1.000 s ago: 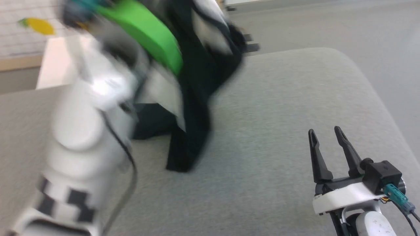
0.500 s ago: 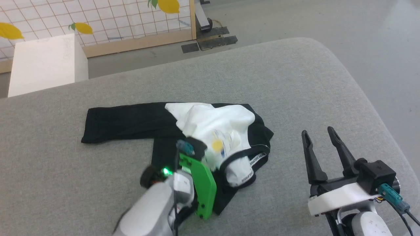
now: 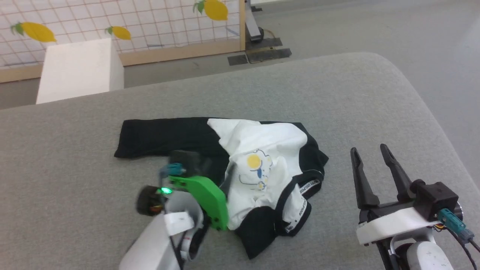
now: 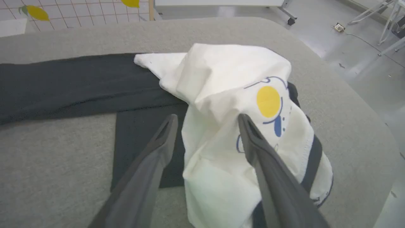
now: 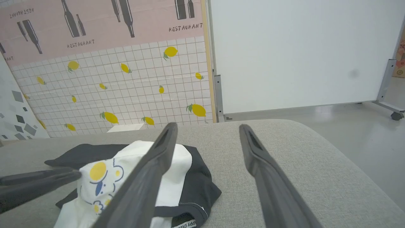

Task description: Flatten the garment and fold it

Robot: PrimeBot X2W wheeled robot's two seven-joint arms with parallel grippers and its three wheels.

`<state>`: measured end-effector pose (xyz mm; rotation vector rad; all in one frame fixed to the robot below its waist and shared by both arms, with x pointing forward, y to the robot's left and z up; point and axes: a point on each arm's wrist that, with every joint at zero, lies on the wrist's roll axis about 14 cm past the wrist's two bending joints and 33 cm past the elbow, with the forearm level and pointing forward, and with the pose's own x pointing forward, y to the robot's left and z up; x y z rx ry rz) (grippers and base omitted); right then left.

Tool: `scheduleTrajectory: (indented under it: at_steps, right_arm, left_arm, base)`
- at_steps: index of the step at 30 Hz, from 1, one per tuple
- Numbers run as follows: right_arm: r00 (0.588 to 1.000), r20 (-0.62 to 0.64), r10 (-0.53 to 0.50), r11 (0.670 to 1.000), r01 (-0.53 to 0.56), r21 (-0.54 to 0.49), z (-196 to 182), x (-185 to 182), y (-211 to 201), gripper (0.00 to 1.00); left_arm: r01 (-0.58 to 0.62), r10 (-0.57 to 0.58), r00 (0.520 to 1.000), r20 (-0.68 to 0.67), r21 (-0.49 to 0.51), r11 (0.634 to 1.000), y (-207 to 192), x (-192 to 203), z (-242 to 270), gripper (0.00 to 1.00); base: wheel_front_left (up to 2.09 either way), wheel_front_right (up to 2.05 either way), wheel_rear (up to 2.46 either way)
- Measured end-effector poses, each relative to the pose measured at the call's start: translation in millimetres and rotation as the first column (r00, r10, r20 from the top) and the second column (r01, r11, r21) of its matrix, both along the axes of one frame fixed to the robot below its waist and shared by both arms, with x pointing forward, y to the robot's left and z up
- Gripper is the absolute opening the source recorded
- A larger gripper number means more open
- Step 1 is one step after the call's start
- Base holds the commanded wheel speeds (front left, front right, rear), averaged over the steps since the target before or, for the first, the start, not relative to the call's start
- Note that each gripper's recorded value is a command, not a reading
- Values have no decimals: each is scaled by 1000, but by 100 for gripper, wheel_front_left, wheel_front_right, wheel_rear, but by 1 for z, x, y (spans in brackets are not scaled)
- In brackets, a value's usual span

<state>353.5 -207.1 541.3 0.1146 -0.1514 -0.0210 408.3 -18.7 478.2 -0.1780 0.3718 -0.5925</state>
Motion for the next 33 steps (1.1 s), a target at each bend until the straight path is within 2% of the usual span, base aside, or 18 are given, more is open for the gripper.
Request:
scheduleTrajectory:
  at_steps: [3,8,14,16,20,21,22,23,25,28,31,33]
  right_arm:
    - [1000,10,9,1000,-9,-1,4,2,2,100]
    - [999,20,26,1000,-26,-2,8,5,8,100]
    - [999,-6,38,999,-38,12,-2,8,12,100]
    - [1000,-15,25,1000,-25,18,-5,9,8,100]
    - [999,-35,-12,1000,12,21,-14,6,-3,100]
    - [999,-41,-20,1000,21,20,-15,5,-6,100]
    - [998,-48,-30,999,31,19,-18,4,-9,100]
    - [998,-56,-37,999,38,20,-21,3,-11,100]
    - [997,-63,-50,999,51,18,-24,2,-15,100]
    - [996,-68,-59,998,61,17,-26,2,-18,100]
    - [997,-66,-45,999,46,18,-25,5,-14,100]
    - [998,-60,-25,999,26,19,-24,8,-8,100]
  left_arm:
    - [-123,122,988,93,4,992,29,13,16,100]
    - [-192,185,978,93,64,979,52,15,6,100]
    - [-165,183,981,-66,219,962,60,17,-46,100]
    - [-132,168,979,-113,274,953,59,20,-59,100]
    - [-31,113,963,-246,313,949,46,15,-83,100]
    - [-1,95,957,-275,323,946,42,12,-88,75]
    - [37,70,950,-303,334,942,40,10,-91,31]
    - [65,51,944,-326,334,940,37,10,-93,0]
    - [96,17,938,-346,306,947,30,9,-92,0]
    - [89,-7,953,-302,258,962,21,9,-81,0]
    - [6,34,978,-206,191,982,25,15,-64,0]
    - [-98,113,988,-106,135,986,40,27,-43,0]
  base:
    - [0,0,0]
    - [0,0,0]
    - [0,0,0]
    - [0,0,0]
    - [0,0,0]
    - [0,0,0]
    - [0,0,0]
    - [0,0,0]
    - [0,0,0]
    - [0,0,0]
    - [0,0,0]
    - [0,0,0]
